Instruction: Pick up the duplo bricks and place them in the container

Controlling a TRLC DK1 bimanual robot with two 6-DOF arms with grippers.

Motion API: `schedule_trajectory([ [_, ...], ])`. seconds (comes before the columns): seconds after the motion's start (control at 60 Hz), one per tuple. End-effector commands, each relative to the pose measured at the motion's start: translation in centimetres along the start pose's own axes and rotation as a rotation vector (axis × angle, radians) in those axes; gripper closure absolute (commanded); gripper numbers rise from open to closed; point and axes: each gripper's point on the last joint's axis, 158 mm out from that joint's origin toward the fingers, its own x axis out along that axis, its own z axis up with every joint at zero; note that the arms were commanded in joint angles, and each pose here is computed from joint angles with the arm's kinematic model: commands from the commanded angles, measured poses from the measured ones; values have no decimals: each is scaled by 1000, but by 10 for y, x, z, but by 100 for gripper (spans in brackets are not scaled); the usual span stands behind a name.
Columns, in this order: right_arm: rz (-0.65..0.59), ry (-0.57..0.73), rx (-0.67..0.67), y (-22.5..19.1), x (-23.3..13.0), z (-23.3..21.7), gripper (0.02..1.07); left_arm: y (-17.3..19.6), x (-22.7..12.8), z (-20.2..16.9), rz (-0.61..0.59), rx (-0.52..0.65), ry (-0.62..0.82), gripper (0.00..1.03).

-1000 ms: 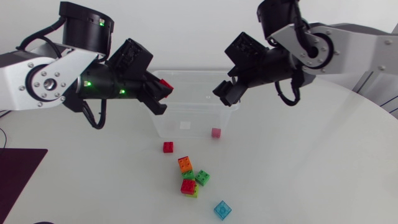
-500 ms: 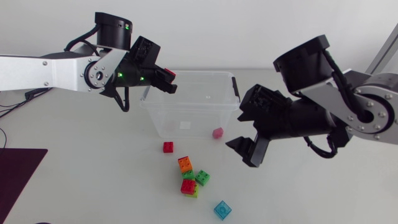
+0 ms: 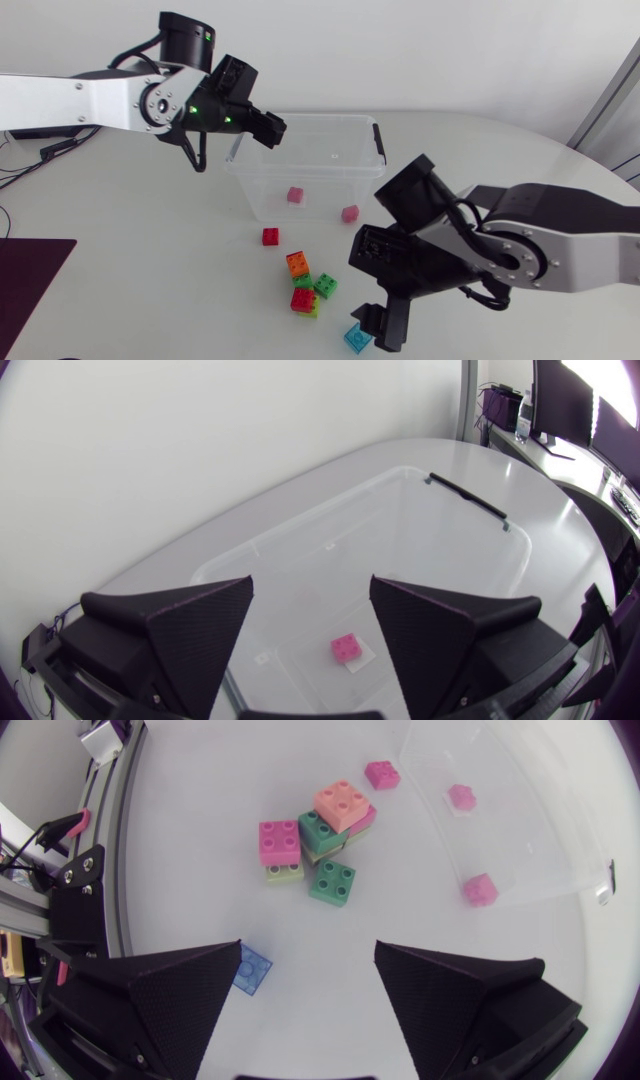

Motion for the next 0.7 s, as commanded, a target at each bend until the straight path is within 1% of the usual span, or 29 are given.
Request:
schedule_trajectory([
  [0.0, 22, 71, 27, 11, 13, -18, 11, 2, -30, 13, 9, 21, -40, 14],
  [0.117, 19, 122, 55, 14, 21, -23, 11, -4, -59, 7, 9, 79, -37, 14],
  [0.167, 10, 172, 101, 14, 27, -27, 11, -9, -71, -4, -4, 101, -10, 14],
  [0.283, 36, 235, 126, 28, 35, -29, 11, -14, -95, -26, -23, 134, 24, 14],
  [0.433, 31, 262, 183, 33, 40, -24, 12, -21, -111, -50, -31, 172, 63, 14],
  [0.55, 25, 317, 195, 33, 50, -34, 12, -33, -122, -77, -57, 205, 104, 14],
  [0.633, 27, 349, 203, 33, 53, -40, 16, -40, -126, -91, -73, 225, 129, 14],
  [0.683, 31, 368, 204, 34, 52, -43, 16, -42, -129, -94, -77, 236, 135, 14],
])
